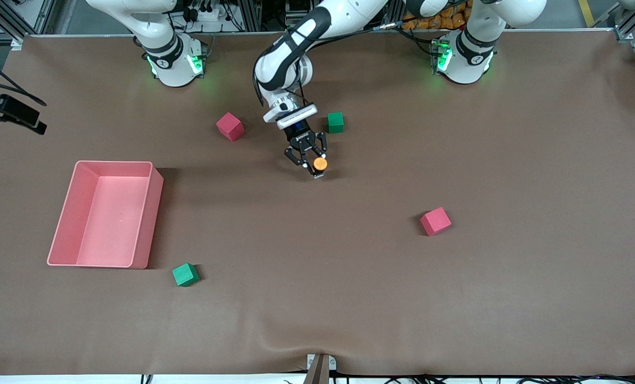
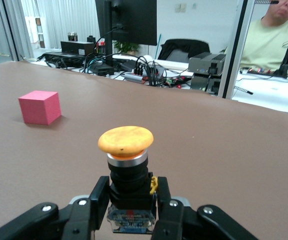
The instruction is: Place and upright button with both arms
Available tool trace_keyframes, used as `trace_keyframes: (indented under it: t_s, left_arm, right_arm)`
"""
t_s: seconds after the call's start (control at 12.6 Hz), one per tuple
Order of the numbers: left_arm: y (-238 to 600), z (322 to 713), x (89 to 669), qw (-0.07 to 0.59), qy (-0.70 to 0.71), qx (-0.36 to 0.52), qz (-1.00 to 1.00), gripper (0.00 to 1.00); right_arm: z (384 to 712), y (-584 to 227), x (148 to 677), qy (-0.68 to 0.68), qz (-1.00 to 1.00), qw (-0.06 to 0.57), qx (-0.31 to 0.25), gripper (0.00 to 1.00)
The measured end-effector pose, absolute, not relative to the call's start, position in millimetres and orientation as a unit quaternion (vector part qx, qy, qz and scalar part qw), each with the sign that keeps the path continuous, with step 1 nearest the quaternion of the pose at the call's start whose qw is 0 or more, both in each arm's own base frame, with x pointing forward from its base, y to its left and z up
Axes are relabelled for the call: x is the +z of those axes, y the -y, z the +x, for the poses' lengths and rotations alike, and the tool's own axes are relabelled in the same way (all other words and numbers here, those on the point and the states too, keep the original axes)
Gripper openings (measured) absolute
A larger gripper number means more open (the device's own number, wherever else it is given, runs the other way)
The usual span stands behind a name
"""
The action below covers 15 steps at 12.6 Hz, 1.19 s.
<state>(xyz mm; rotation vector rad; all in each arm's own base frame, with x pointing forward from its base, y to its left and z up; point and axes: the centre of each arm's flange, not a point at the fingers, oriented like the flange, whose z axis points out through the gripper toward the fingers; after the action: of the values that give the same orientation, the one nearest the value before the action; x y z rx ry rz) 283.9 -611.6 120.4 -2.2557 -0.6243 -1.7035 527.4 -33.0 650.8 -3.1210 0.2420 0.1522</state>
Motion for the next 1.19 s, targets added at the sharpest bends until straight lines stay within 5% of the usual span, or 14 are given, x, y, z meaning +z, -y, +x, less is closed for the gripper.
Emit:
trace_keyframes:
  t_s: [1.19]
  left_arm:
    - [596.2,279.6,69.6,0.150,0.195,-0.588,-0.771,0.43]
  right_arm:
    - [529.3,45.9,668.5,-0.039,-0.999,0.015,0.018,1.00]
